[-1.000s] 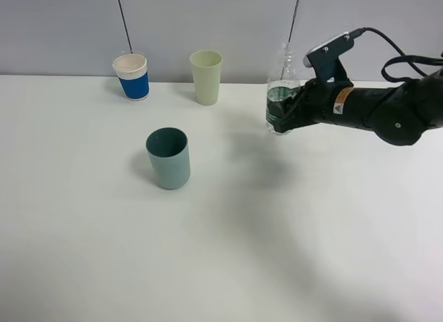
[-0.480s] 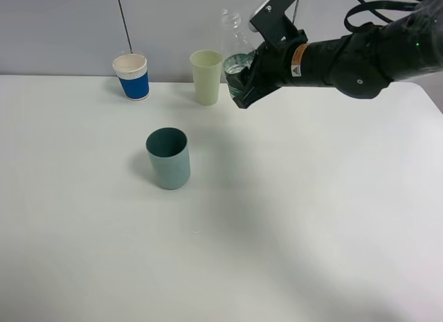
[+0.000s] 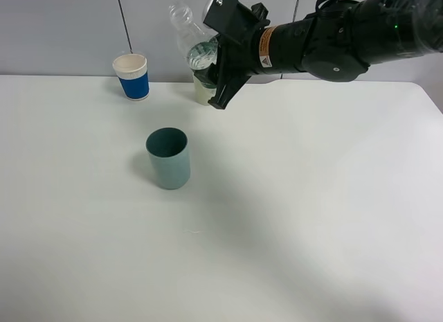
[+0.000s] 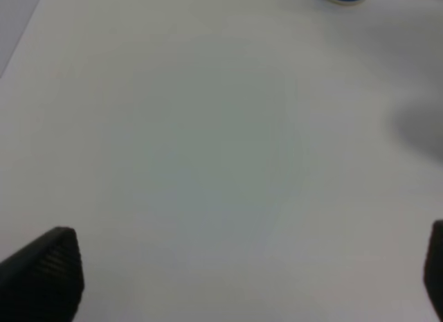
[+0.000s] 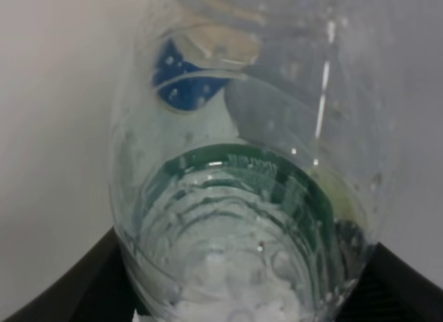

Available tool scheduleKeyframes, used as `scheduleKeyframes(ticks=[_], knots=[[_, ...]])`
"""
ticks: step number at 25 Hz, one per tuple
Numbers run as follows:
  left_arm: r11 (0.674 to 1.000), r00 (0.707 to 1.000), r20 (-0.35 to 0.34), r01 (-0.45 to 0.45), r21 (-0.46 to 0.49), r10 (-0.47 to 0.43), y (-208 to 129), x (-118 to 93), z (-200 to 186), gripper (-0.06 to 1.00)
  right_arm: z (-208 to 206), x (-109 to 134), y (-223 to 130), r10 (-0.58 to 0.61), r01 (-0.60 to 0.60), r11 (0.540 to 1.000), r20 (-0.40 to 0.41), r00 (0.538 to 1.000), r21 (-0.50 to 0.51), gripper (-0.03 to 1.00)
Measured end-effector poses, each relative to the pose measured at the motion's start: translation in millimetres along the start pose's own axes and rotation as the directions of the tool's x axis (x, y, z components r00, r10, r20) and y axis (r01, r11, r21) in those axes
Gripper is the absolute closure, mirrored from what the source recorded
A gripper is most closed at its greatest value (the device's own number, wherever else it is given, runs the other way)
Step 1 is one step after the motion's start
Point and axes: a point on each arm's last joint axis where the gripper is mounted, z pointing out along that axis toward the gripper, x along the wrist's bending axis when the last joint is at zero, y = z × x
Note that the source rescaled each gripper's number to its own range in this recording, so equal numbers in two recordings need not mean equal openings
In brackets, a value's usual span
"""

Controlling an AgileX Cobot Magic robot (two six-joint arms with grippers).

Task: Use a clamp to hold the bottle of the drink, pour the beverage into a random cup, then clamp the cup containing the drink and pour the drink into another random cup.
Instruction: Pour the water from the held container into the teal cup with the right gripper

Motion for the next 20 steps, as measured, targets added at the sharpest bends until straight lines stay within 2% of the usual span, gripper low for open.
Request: scheduleKeyframes(ticks=[8, 20], knots=[[1.000, 1.000, 0.000, 0.000, 0.000, 0.000, 0, 0, 0, -0.05, 2, 12, 2, -0.255, 0.258, 0.964, -0.048, 0.966, 0.060, 0.97], [1.000, 1.000, 0.000, 0.000, 0.000, 0.000, 0, 0, 0, -0.05, 21, 24, 7, -0.426, 0.439, 0.891, -0.118, 0.897, 0.117, 0.97]])
